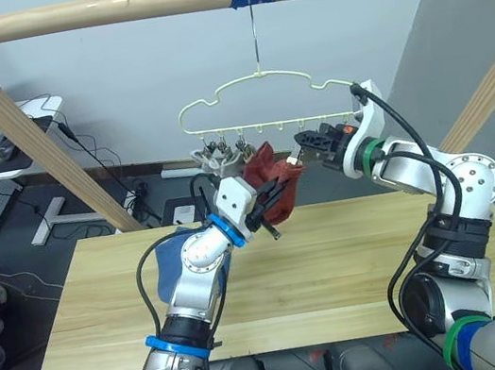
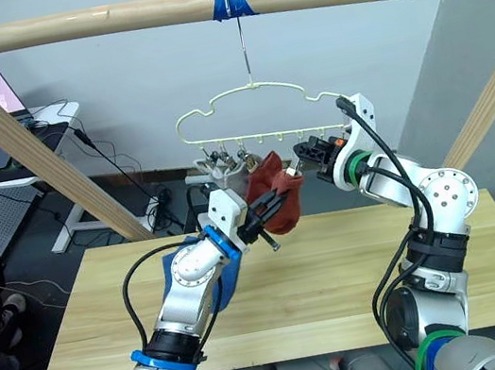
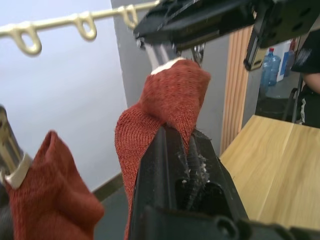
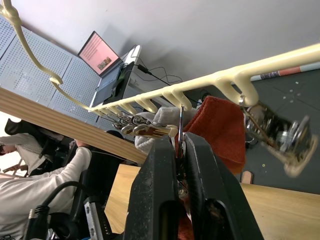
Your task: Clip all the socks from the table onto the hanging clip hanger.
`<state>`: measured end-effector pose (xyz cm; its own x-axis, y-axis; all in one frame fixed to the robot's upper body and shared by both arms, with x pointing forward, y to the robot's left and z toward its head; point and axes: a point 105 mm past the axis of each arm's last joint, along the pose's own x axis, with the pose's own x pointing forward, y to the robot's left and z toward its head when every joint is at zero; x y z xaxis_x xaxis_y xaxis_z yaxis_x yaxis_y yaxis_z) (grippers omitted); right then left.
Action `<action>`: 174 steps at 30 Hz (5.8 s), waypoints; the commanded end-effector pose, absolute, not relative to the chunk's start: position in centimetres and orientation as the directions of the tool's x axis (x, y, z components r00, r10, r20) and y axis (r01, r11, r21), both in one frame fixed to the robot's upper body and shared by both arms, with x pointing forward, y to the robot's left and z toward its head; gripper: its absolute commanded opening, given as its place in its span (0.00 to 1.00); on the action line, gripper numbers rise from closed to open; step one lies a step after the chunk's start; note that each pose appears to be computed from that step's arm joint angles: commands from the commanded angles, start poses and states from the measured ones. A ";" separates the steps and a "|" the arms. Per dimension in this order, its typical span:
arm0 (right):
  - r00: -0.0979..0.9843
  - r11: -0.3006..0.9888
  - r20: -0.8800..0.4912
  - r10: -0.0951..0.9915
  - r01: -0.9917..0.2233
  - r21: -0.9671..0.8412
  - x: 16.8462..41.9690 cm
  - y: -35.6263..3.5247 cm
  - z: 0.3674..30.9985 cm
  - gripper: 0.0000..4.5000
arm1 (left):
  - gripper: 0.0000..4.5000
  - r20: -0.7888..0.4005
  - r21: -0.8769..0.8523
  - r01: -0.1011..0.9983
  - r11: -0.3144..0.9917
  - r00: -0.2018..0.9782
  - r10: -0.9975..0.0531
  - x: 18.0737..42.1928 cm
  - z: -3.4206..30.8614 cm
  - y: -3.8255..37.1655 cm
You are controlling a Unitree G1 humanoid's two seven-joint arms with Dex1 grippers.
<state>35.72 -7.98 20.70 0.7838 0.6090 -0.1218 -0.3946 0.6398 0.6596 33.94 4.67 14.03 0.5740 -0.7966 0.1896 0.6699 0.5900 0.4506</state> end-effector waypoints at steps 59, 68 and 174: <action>0.876 0.881 0.122 0.466 -0.472 0.023 32.4 -9.8 19.4 0.56 | 1.00 -0.012 0.061 0.679 0.731 0.733 -0.680 31.7 14.7 13.3; 0.908 0.923 0.174 0.380 -0.384 -0.013 33.6 -10.3 19.2 0.56 | 1.00 0.129 0.076 0.796 0.601 0.590 -0.797 29.0 18.0 12.2; 0.930 0.932 0.236 0.281 -0.323 0.162 37.5 -8.6 20.8 0.56 | 1.00 0.118 0.137 0.757 0.639 0.628 -0.769 28.6 17.4 11.7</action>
